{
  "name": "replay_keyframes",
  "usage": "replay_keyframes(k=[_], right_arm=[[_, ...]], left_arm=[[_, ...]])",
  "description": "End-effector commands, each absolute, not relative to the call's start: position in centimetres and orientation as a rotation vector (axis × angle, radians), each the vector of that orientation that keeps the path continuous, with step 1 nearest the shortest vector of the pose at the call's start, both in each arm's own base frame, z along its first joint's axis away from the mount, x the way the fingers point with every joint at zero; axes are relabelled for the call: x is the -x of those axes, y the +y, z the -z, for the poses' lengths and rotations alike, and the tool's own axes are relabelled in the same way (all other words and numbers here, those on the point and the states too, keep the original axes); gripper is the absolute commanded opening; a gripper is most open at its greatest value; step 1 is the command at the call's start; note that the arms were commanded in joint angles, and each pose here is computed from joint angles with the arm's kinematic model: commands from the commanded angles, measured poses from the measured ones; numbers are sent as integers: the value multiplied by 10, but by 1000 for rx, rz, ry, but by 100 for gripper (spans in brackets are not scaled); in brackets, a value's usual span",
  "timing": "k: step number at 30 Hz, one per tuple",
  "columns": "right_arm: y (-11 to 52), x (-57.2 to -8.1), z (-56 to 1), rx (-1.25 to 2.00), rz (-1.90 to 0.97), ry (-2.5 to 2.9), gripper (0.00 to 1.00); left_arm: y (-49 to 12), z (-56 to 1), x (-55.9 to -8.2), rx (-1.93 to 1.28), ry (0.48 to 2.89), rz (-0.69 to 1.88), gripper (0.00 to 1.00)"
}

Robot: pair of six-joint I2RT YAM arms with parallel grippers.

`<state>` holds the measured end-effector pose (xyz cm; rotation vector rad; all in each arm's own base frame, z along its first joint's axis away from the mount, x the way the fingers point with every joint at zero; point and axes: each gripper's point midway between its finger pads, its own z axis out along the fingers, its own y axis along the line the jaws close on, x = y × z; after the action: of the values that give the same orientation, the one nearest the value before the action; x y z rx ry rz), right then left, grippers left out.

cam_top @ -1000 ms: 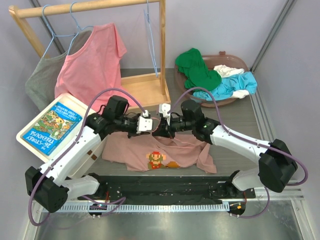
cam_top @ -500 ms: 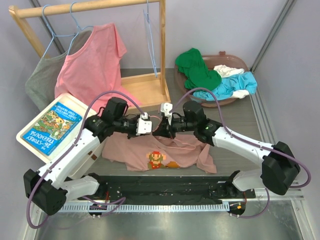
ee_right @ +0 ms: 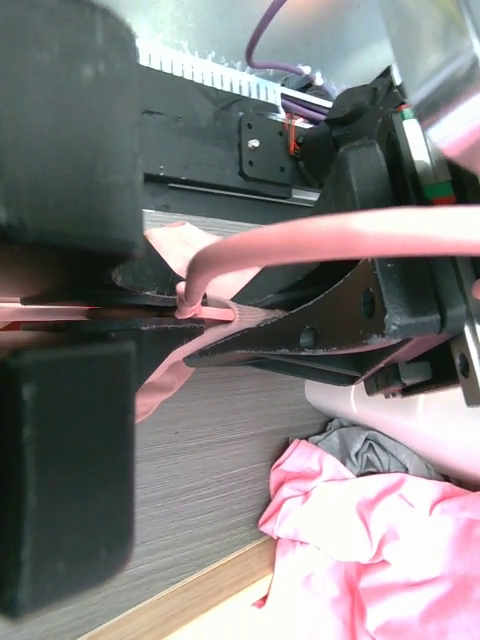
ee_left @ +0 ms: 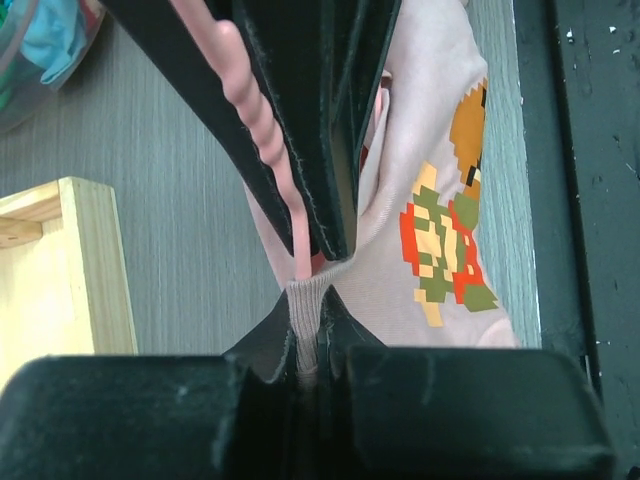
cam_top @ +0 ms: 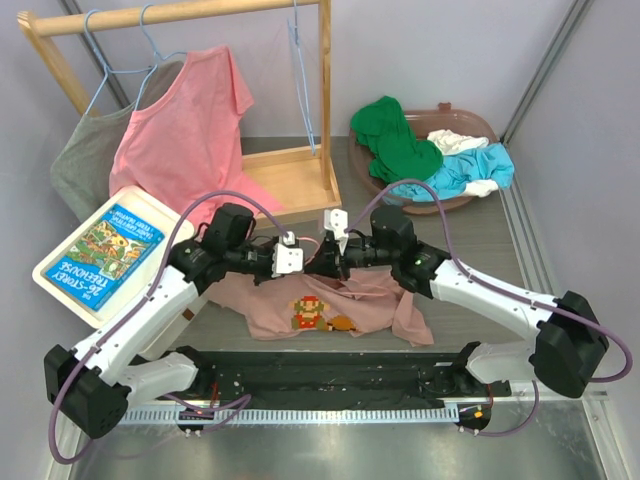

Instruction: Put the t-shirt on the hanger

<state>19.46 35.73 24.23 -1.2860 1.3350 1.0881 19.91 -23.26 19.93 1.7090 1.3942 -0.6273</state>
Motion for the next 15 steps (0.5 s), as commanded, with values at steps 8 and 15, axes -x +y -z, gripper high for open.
replay_keyframes(k=[8, 15], right_arm=[[273, -242, -273, 1082, -845, 1635, 99], [271, -240, -207, 1008, -932, 2028, 92]], left_arm=[[-220, -190, -173, -1818, 1306, 627, 0], [-222, -197, -170, -1831, 1251, 614, 0]])
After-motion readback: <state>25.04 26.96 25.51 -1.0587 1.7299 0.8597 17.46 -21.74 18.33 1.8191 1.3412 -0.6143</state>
